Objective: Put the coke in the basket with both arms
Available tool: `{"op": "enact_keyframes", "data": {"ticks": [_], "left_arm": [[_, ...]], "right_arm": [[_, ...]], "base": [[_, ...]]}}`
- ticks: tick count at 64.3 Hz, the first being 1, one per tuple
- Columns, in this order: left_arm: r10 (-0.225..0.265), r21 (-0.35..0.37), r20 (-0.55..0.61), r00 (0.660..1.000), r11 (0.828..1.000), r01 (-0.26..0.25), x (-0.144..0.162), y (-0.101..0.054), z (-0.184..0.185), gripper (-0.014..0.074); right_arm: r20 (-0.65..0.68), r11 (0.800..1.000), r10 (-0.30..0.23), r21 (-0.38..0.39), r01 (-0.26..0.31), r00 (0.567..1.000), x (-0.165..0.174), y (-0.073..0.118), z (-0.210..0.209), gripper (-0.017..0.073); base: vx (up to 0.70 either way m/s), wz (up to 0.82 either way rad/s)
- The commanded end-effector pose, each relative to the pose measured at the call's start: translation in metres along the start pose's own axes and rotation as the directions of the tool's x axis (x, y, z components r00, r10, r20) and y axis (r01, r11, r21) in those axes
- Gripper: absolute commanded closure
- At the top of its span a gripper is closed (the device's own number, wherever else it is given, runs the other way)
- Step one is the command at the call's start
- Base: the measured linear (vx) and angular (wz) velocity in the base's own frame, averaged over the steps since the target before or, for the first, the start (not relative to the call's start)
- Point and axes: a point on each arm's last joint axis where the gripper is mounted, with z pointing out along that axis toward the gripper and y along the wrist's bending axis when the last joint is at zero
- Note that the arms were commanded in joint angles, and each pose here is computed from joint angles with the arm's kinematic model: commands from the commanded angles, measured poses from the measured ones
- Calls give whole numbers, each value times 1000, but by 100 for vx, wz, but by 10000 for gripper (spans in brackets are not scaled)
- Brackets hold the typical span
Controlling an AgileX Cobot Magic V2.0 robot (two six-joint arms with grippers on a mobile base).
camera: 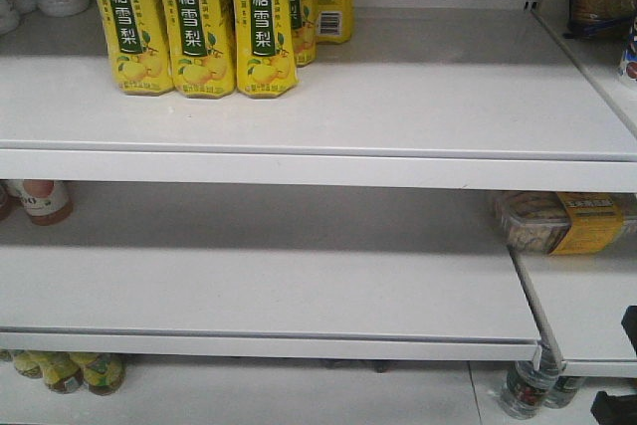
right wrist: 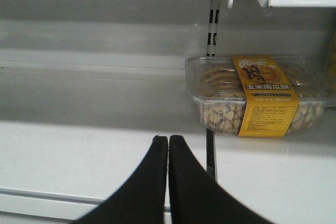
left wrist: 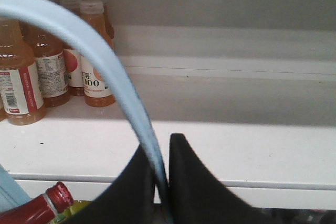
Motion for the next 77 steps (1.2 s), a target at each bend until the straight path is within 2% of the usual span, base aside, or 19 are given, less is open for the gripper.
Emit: {"op": "enact_keyframes", "data": {"ticks": [1,63,71,77], "left_arm": [[101,5,210,973,994,-105,-27,-3,-7,600],[101,5,210,972,994,-105,-27,-3,-7,600],[101,5,210,972,994,-105,-27,-3,-7,600],[101,5,210,972,994,-105,-27,-3,-7,600]], "right_arm": [[26,1000,2,-14,-1,1000,-9,1,0,569],[23,1000,-2,5,2,1000,-9,0,0,569],[26,1000,-18,4,18,1000,-9,0,0,569],[40,998,-66,-5,66,997,-10,1,-1,569]], "base": [[0,0],[0,0],[0,0],[0,0]]}}
